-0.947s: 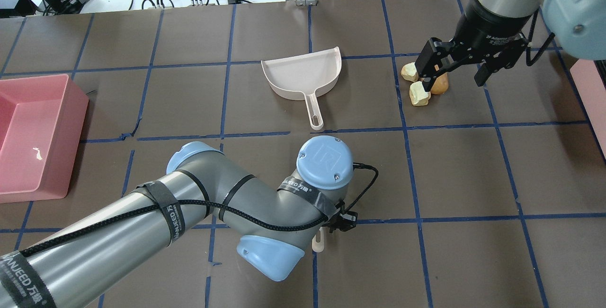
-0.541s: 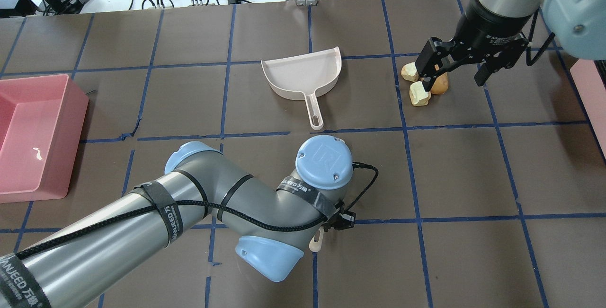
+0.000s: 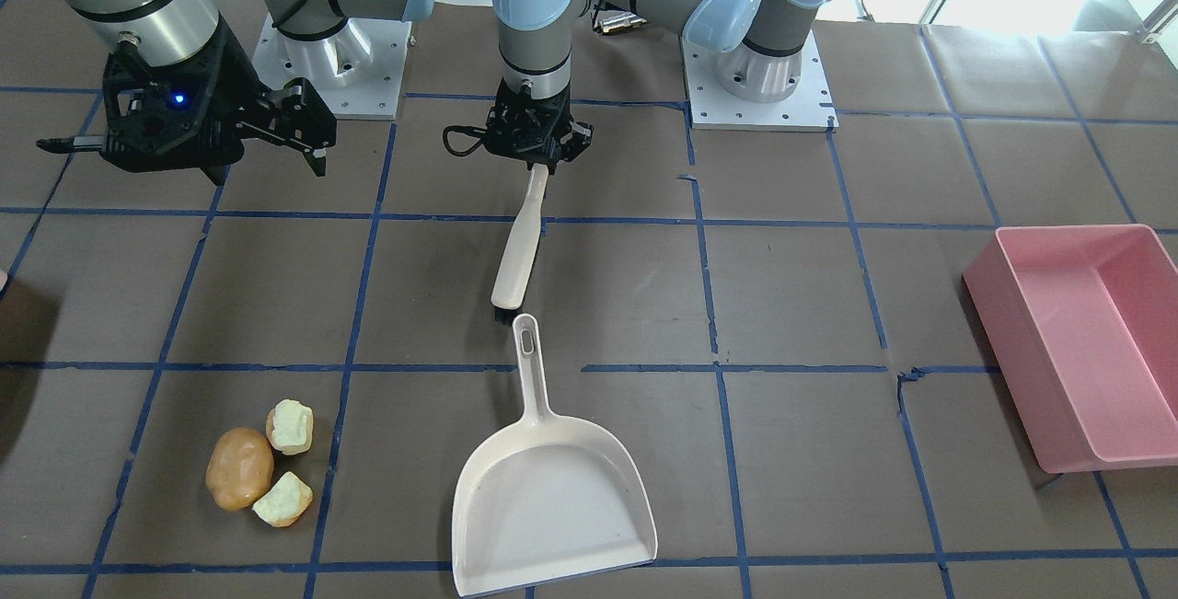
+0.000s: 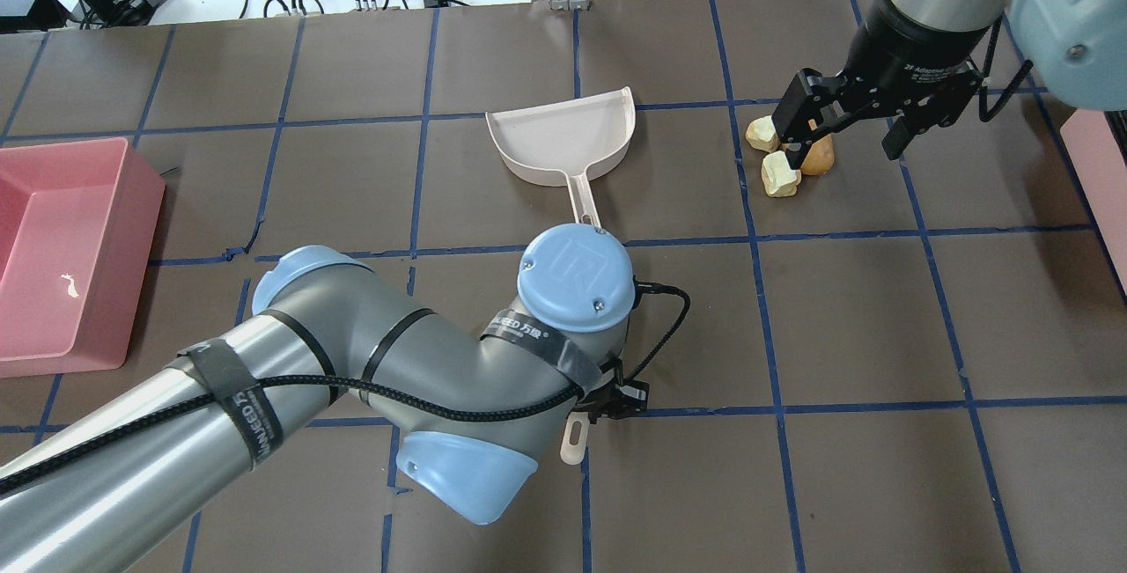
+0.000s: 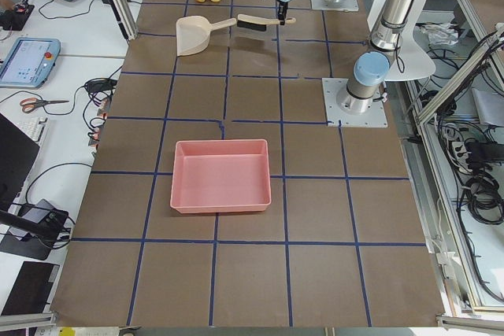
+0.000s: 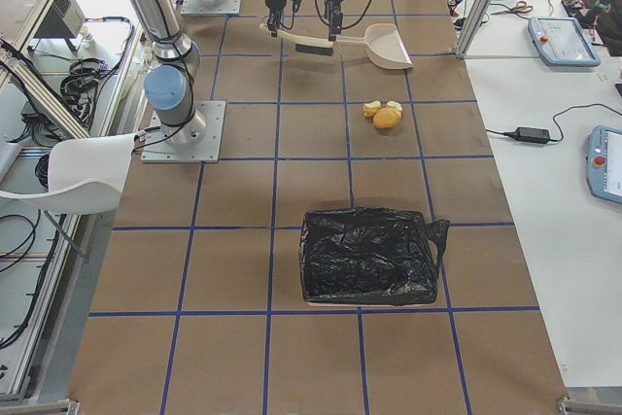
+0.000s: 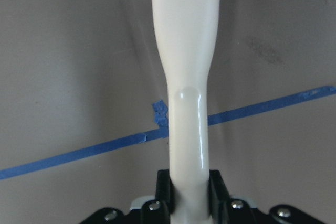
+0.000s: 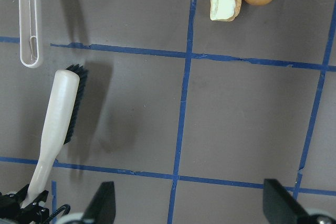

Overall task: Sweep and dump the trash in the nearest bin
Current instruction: 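Lift the brush with the left gripper and carry it farther from the robot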

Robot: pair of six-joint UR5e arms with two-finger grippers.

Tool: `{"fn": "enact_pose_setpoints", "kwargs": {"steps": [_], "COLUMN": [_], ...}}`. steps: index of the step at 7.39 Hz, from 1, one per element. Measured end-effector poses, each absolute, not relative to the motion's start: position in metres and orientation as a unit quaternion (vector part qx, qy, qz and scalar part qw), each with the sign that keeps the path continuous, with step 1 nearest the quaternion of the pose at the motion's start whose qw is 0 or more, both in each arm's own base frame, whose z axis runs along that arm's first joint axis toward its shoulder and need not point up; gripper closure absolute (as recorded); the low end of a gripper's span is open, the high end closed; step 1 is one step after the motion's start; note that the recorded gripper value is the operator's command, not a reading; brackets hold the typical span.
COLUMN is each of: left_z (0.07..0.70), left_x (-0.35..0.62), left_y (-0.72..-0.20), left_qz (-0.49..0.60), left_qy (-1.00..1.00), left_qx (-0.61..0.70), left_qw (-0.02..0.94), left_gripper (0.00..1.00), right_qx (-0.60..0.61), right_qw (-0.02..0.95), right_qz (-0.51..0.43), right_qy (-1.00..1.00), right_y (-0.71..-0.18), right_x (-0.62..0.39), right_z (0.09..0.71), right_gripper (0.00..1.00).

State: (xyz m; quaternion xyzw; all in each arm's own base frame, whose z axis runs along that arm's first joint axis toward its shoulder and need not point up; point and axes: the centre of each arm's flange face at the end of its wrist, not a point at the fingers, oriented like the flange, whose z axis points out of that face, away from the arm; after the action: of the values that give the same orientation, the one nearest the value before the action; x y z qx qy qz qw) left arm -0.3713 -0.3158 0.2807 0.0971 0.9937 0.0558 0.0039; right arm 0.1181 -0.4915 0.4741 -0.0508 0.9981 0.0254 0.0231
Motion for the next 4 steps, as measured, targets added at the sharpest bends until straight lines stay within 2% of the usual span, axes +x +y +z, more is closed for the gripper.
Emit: {"fn": "enact_pose_setpoints", "kwargs": {"steps": [2,4], "left_z": [0.315,0.383], "left_x": [-0.35,-0.311], "left_y": [-0.316,-0.35], "left_qz": [0.074,0.062], "left_qy": [0.995,0.998], "left_qx": [0.07,0.025], "left_qw": [0.0,-0.007], "left_gripper": [1.0,1.0], "right_qx": [-0.051,-0.053], "right_qw": [0.023,0.023], "right_qz": [0.025,0.017], "right_qy": [0.998,0.998], "right_y": [-0.491,-0.495], "right_x": [0.118,0.122], "right_z": [0.475,0.473], "right_gripper": [0.0,0.0]}}
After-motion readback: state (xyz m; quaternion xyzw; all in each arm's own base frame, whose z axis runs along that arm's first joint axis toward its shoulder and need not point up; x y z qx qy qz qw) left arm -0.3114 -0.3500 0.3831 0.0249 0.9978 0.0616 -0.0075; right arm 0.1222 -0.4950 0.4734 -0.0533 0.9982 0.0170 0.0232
